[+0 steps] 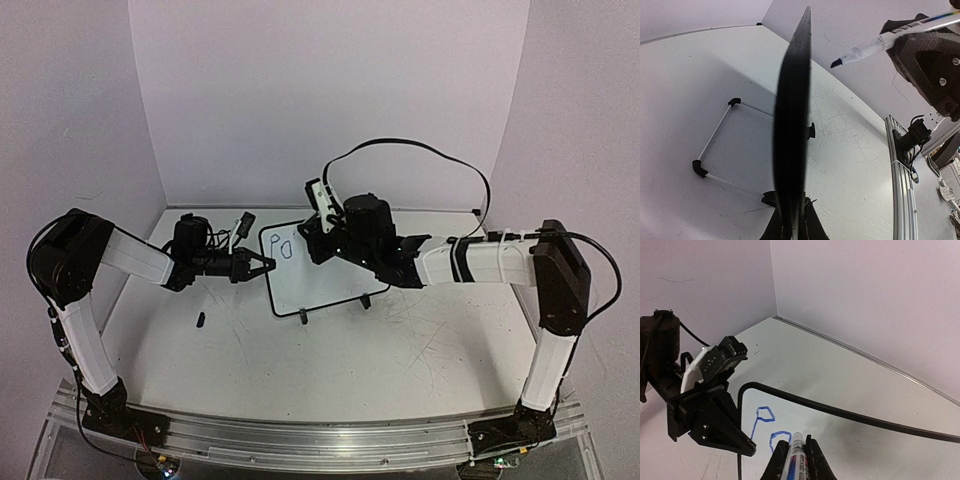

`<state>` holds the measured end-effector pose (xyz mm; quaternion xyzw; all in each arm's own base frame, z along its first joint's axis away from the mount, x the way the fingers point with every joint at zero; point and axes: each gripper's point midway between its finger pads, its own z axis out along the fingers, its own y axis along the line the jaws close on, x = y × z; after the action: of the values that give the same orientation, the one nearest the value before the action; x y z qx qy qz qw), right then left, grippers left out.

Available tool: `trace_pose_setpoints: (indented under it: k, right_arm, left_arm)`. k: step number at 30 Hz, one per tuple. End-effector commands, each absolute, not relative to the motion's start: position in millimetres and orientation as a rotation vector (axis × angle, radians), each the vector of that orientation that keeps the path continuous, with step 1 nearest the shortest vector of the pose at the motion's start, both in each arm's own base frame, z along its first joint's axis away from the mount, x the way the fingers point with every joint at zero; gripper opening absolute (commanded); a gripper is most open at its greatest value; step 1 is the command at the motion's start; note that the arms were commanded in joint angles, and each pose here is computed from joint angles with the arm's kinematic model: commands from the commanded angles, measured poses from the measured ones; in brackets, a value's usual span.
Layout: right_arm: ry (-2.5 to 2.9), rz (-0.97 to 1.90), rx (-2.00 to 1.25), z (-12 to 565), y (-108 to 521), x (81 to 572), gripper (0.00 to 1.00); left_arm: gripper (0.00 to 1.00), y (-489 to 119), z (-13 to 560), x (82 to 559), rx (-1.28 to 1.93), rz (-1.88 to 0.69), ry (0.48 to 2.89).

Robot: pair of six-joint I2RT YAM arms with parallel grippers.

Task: Write a sentence on the whiteboard

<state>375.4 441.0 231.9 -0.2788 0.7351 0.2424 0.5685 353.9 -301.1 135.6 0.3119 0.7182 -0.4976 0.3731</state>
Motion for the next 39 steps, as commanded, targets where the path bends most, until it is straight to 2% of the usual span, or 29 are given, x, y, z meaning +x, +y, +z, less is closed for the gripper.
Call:
trace_pose_setpoints:
  k: [1,39]
  right_arm:
    - [1.696,0.559,-0.61,247.6,437.7,382.3,0.0]
    - [1.727,0.51,-0.635,229.1,447.0,393.4,0.0]
  left_arm:
    - [0.0,-294.6,143.4,371.9,0.77,-1.163,1.834]
    - [0.0,-295.4,144.8,372.6,0.774,-1.166,1.832]
